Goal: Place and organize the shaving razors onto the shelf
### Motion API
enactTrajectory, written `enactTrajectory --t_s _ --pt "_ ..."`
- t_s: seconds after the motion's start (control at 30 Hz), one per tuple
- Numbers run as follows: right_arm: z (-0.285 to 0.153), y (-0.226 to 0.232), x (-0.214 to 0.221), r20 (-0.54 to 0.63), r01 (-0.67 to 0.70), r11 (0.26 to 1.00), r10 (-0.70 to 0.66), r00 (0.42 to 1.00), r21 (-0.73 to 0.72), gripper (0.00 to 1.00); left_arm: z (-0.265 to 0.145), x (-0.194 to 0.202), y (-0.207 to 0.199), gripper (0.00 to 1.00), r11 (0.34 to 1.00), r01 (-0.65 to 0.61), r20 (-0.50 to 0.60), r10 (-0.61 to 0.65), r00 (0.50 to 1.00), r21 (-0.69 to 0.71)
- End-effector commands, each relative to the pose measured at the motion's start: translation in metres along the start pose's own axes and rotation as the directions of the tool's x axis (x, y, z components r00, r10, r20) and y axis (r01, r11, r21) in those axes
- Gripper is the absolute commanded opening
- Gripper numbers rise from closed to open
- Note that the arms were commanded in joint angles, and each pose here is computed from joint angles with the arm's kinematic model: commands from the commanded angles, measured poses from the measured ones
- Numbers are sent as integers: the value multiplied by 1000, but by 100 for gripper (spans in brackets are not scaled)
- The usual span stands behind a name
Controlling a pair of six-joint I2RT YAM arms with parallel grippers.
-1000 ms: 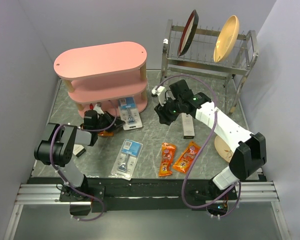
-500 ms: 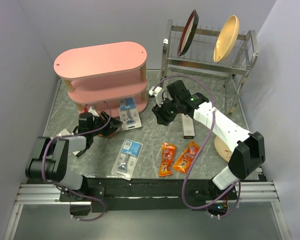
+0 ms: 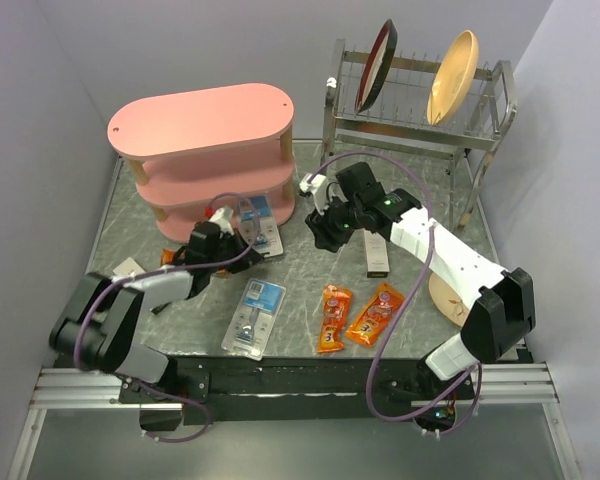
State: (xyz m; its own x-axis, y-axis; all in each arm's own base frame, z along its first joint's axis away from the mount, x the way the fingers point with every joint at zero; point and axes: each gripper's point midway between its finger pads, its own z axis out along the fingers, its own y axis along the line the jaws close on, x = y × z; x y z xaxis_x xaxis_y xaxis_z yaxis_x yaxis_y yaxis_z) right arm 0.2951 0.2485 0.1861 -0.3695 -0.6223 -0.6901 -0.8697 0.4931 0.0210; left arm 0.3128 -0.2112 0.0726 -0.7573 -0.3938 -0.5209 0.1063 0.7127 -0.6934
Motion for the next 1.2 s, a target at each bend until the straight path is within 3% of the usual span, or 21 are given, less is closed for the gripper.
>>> enactTrajectory --t_s 0.0,0.23,0.53,0.77,1.17 --pt "-16 -1 -15 74 38 999 -40 996 39 55 20 -2 22 1 991 -24 -26 21 999 -133" --pt "-23 1 -12 84 43 998 -46 995 47 55 25 13 4 1 989 -103 -63 96 993 -107" --pt "-21 -1 -8 77 39 998 -43 996 59 55 36 8 37 1 928 -106 -3 112 994 -357" --pt "-18 -1 -6 74 31 998 -35 997 50 55 46 -19 45 1 887 -119 69 167 984 -446" --pt "-13 -7 -6 75 21 998 -25 997 53 55 66 -43 29 1 894 -133 115 200 973 -427"
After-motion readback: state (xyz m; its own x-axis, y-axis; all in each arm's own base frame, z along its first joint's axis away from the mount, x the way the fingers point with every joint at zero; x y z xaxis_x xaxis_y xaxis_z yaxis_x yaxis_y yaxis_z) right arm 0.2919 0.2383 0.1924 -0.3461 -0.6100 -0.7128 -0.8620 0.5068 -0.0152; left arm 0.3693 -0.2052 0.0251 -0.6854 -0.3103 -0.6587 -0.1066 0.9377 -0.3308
